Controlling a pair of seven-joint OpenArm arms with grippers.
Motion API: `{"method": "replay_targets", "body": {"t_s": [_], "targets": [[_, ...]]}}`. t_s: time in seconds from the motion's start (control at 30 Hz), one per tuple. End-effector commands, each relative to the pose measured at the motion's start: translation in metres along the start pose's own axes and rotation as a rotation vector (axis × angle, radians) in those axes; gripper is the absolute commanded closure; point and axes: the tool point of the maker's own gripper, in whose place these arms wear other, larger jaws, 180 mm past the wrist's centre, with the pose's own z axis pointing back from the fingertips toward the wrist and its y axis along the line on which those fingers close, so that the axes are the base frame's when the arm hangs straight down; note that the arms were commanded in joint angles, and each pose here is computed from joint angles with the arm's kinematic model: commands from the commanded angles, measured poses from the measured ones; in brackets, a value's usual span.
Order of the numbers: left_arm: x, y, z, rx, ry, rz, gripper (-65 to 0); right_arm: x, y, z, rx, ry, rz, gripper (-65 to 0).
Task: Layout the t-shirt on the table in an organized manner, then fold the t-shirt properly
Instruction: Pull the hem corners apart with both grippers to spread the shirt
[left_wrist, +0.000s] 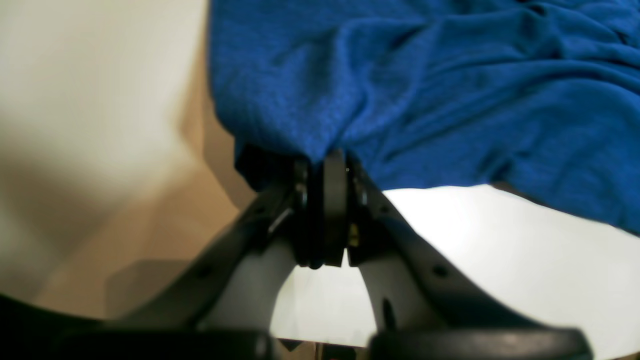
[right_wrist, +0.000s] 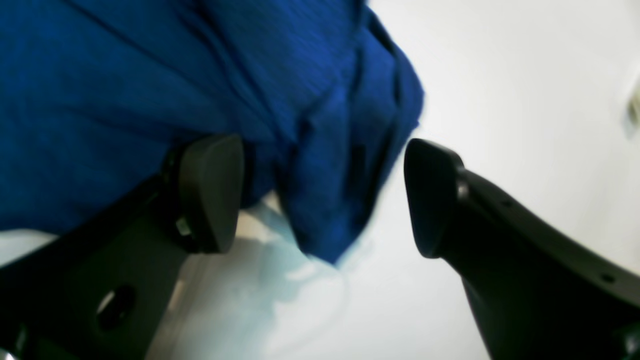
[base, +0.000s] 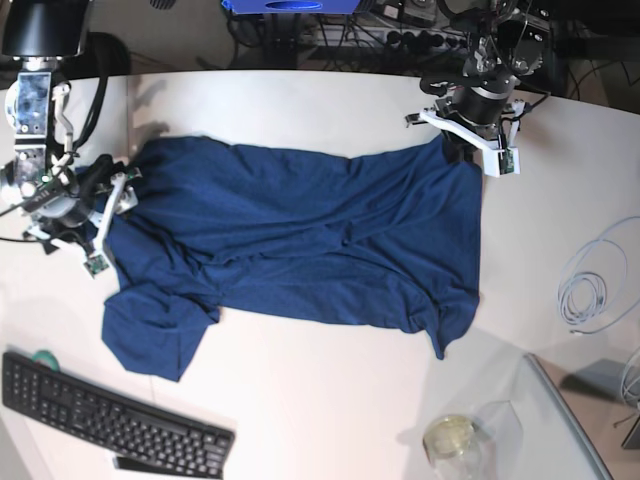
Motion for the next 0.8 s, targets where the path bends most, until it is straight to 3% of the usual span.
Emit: {"method": "replay_targets", "body": {"t_s": [0.0,0.03,0.1,0.2,0.23,0.27,0.33,0.4,0.57,0.77], "targets": [[0.011,-0.001,0.002,-0.008,-0.037,-0.008,0.0,0.015,-0.014,-0.001,-0.029,-0.039,-0.015,-46.4],[0.011,-0.002,0.001,-0.01,-0.037,-0.009,0.0,0.013,-0.015,-0.006,-0.021,-0.031,-0.025,-44.7],[0.012,-0.002,0.001,-0.008,-0.038,-0.008,0.0,0.01,-0.013,-0.013,-0.003,-0.012,-0.032,-35.4],[0.012,-0.001,0.001,-0.007,-0.039,-0.008,0.0,0.009,-0.014,-0.021,0.009,0.006,-0.045,-14.3],[0.013,-0.001,0.001,-0.007,-0.041,-0.008,0.0,0.011,-0.015,-0.023,0.011,0.007,-0.05,-4.5],[0.013,-0.001,0.001,-0.007,-0.041,-0.008,0.0,0.014,-0.018,-0.023,0.008,0.003,-0.053,0.0],[0.013,-0.001,0.001,-0.008,-0.042,-0.008,0.0,0.022,-0.025,-0.019,-0.009,-0.015,-0.045,-2.6],[0.013,-0.001,0.001,-0.008,-0.042,-0.008,0.0,0.037,-0.042,-0.012,-0.045,-0.042,-0.026,0.0],[0.013,-0.001,0.001,-0.008,-0.044,-0.008,0.0,0.082,-0.096,-0.002,-0.124,-0.077,-0.03,-0.6],[0.014,-0.001,0.001,-0.007,-0.046,-0.007,0.0,0.136,-0.131,-0.027,-0.078,-0.166,-0.142,-5.0]]}}
